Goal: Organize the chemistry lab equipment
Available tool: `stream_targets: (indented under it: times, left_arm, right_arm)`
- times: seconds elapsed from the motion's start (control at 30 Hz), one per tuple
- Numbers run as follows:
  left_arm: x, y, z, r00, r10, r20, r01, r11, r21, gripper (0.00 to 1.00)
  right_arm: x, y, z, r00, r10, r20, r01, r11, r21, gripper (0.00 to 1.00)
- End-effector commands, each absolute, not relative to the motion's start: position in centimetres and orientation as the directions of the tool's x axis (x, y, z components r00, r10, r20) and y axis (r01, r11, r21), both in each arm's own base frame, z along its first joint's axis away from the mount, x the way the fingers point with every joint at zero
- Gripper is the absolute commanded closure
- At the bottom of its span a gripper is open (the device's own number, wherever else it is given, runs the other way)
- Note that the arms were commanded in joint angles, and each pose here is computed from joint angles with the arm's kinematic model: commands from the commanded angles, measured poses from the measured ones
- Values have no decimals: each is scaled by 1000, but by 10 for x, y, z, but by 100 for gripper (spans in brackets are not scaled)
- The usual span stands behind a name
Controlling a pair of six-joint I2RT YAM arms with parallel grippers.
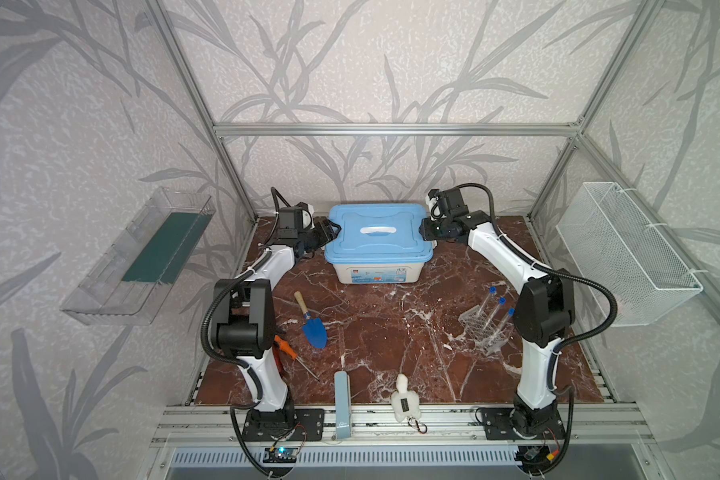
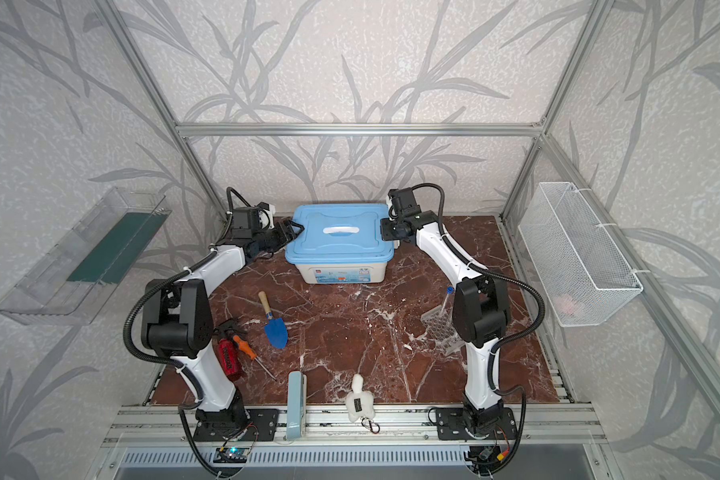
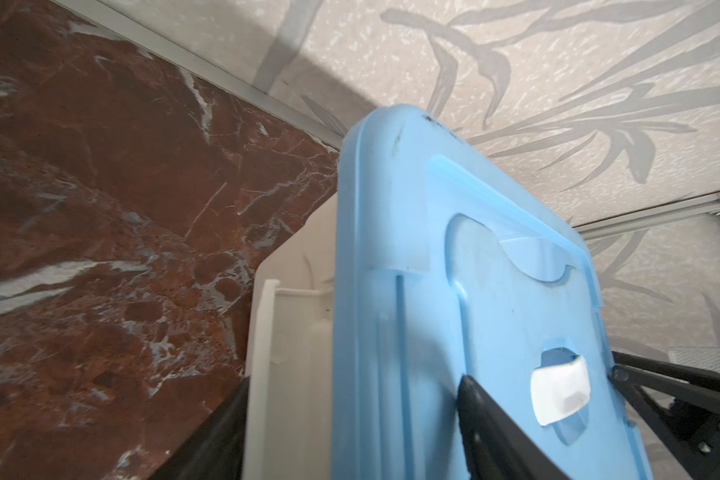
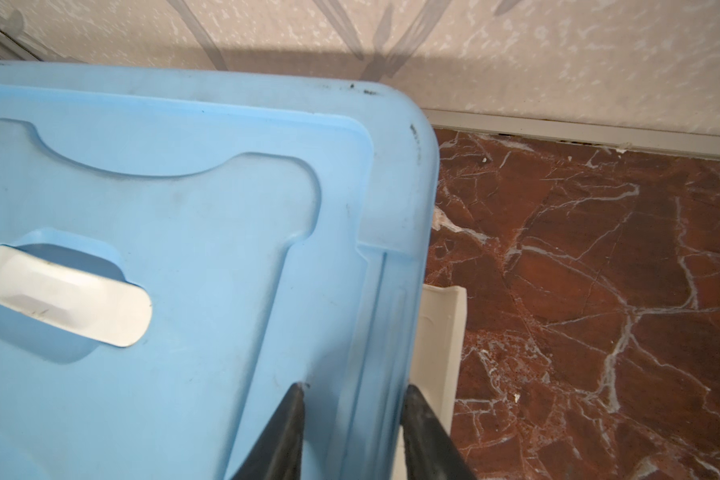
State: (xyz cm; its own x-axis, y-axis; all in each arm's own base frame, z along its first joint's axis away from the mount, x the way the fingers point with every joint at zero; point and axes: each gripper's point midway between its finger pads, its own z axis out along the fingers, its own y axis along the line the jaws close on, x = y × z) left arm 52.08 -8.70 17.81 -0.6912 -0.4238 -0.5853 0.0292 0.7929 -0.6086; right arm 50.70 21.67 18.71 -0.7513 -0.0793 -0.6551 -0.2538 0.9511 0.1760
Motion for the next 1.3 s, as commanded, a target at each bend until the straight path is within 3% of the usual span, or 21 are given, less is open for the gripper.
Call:
stream_targets:
  times: [0.0,0.07,0.27,0.53,0.6,0.73,0.8,0.87,0.9,1.03,1.27]
  left_arm:
    - [499,-114,172,-779,-249,-576,50,890,-452,30]
    - [497,-112,162,-800,-213,-561,17,927,-375,38]
    - [487,-101,138,-866,-96,-491,-18,987,-162,41]
    - [479,-110,125,-879,-2,-478,16,999,-33,52]
    - [477,-110,120,-887,-18,-462,10,998,-57,52]
    - [477,-109,117,-889,-31,-456,-4,998,-61,52]
    - [479,-111,119,-885,-42,-463,-4,997,-81,52]
    - [480,-114,121,-883,-50,-467,-5,995,-97,53]
    - [480,-115,123,-881,-55,-470,-6,994,-105,53]
    - [481,-117,127,-871,-70,-487,-9,992,-127,52]
    - [477,-124,122,-876,-88,-475,1,983,-183,52]
  right_arm:
    - [454,194,111,-905,-172,-390,-228,968,102,61]
    - [456,194,117,-899,-175,-401,-231,968,97,61]
    - [455,195,119,-903,-183,-390,-238,966,98,61]
    - [456,198,138,-888,-141,-437,-240,954,180,57]
    - [458,198,155,-875,-100,-473,-239,940,242,51]
    - [458,195,190,-838,-48,-543,-259,911,320,28]
    - [459,188,193,-842,4,-539,-221,909,354,18]
    - [459,183,190,-855,19,-518,-208,903,376,13]
    - [459,183,185,-861,18,-508,-208,900,383,0]
    - [460,199,165,-905,5,-425,-229,837,497,1]
    - [473,224,159,-911,34,-411,-283,674,683,1]
